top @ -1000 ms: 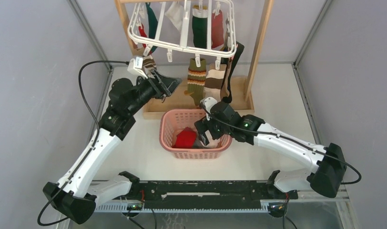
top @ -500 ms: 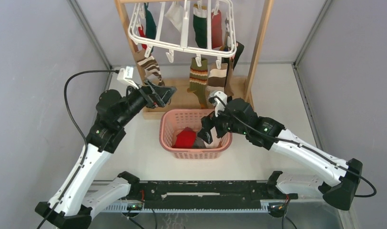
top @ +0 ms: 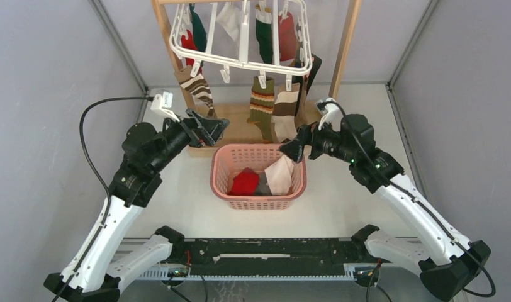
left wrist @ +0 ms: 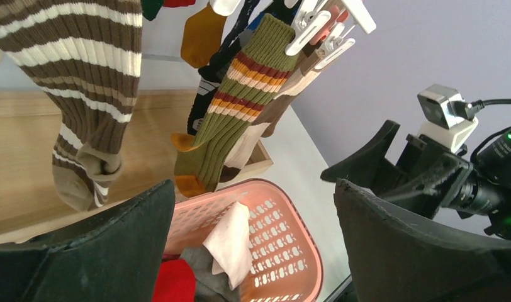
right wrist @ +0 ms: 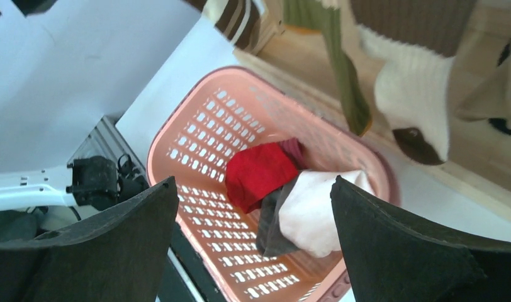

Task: Remove the socks clipped to the hanger
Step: Place the sock in the bin, then remove the sock from the hanger.

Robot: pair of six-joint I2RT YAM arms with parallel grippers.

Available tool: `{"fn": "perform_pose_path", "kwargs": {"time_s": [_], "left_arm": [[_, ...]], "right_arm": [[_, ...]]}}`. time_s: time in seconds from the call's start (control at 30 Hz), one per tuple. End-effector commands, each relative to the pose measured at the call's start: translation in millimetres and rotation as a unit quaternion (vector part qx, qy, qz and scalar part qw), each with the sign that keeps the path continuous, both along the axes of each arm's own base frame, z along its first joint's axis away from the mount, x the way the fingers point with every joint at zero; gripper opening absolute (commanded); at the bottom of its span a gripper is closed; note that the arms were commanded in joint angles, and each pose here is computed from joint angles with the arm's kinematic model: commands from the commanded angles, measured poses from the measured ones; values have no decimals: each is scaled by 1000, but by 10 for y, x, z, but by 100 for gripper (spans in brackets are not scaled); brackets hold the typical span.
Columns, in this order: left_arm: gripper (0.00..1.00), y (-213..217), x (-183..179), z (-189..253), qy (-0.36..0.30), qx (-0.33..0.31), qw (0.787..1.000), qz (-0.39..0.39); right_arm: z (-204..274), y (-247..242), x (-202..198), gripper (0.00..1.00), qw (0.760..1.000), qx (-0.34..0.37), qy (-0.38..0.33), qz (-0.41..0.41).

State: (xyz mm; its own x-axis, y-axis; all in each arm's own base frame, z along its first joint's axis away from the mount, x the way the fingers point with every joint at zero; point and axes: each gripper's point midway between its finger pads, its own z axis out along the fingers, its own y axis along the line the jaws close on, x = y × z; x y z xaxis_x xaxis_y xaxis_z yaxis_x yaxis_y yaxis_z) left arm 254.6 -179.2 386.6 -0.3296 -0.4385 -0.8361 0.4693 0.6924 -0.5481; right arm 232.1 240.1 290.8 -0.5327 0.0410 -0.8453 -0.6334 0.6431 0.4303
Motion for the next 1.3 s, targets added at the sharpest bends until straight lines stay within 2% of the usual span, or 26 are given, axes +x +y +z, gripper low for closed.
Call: {"fn": "perform_pose_path", "kwargs": {"time_s": [0.0,0.1,0.47,0.8,1.13,1.27], "left_arm": [[100,57,-51,109,-17,-12,1000,8],[100,57,-76,125,-16,-18,1000,6],[100,361,-289,10,-11,-9,998,58],[100,369,-388,-525,45,1,998,53],[100,332,-395,-537,49,-2,998,43],[100,317,-397,-535,49,-1,998,40]], "right_arm": [[288,-109,175,94,998,52,-31,-16],[329,-287,389,88,995,77,-38,-46],[136,-488,954,89,993,83,-65,-57],[82,-380,1162,89,991,95,-89,-21],[-132,-173,1315,80,991,105,-82,17],[-191,-127,1409,83,990,104,-92,17]]}}
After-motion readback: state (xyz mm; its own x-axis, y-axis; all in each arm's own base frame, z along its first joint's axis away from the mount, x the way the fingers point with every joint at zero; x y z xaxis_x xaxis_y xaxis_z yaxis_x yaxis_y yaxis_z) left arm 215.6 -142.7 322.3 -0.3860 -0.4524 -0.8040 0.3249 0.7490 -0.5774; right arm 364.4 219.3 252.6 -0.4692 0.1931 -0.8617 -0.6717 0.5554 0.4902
